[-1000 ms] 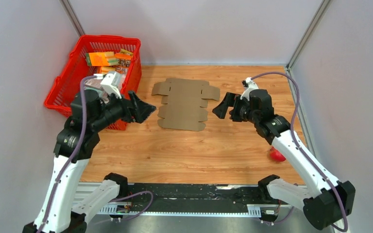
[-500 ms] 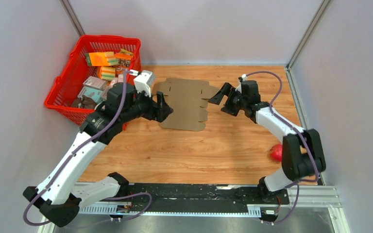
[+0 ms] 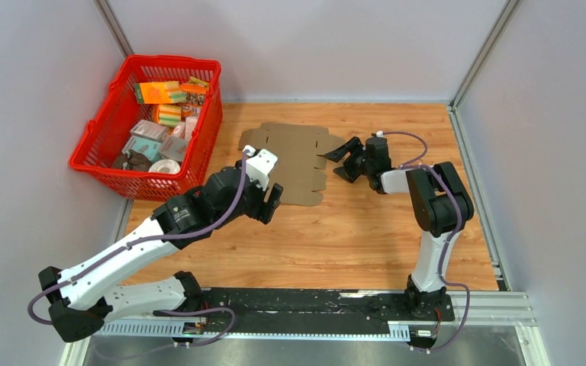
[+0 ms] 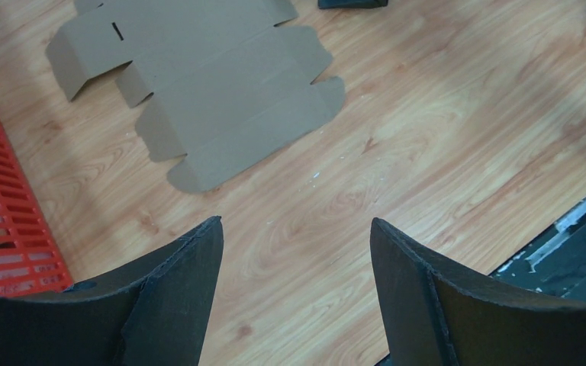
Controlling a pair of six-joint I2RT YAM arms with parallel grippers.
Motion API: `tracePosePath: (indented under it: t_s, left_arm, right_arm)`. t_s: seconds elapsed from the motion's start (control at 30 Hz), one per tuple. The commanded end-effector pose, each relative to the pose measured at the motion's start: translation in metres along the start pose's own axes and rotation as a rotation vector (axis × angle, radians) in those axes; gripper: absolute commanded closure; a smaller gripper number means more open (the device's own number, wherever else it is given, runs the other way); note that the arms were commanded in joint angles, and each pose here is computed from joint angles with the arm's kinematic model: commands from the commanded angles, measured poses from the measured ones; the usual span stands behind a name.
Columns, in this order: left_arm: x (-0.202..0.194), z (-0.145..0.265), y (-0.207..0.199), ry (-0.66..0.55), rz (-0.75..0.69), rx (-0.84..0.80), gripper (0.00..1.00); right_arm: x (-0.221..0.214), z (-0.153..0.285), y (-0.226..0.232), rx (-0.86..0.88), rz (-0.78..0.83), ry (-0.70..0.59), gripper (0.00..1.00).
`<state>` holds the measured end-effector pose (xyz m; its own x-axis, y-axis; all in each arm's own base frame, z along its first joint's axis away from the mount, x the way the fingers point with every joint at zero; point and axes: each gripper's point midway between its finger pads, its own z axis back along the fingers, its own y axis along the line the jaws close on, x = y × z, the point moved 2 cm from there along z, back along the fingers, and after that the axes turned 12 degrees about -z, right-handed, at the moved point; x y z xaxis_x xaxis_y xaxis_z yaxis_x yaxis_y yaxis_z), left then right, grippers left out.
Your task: Fold the paper box
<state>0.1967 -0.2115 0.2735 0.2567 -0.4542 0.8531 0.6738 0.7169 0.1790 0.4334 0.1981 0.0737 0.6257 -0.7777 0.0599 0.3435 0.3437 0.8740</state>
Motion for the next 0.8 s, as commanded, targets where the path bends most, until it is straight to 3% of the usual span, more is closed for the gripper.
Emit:
tracePosePath:
  t_s: [0.0, 0.27, 0.3, 0.53, 0.77]
  left_arm:
    - [-0.001, 0.006, 0.010, -0.064, -0.008, 0.105, 0.21]
    - [-0.007, 0.017, 0.000, -0.109, 0.024, 0.059, 0.22]
    - [-0.008, 0.019, -0.001, -0.111, 0.028, 0.056, 0.22]
    - [-0.018, 0.030, 0.001, -0.121, 0.038, 0.055, 0.23]
    - [-0.021, 0.035, 0.003, -0.127, 0.036, 0.055, 0.23]
  right_arm:
    - [0.016, -0.022, 0.025, 0.157, -0.069, -0.102, 0.30]
    - [0.031, -0.048, 0.017, 0.196, -0.223, -0.266, 0.37]
    - [0.034, -0.050, 0.016, 0.196, -0.236, -0.282, 0.43]
    - [0.048, -0.060, 0.006, 0.254, -0.338, -0.410, 0.51]
    - [0.060, -0.063, 0.011, 0.355, -0.398, -0.459, 0.80]
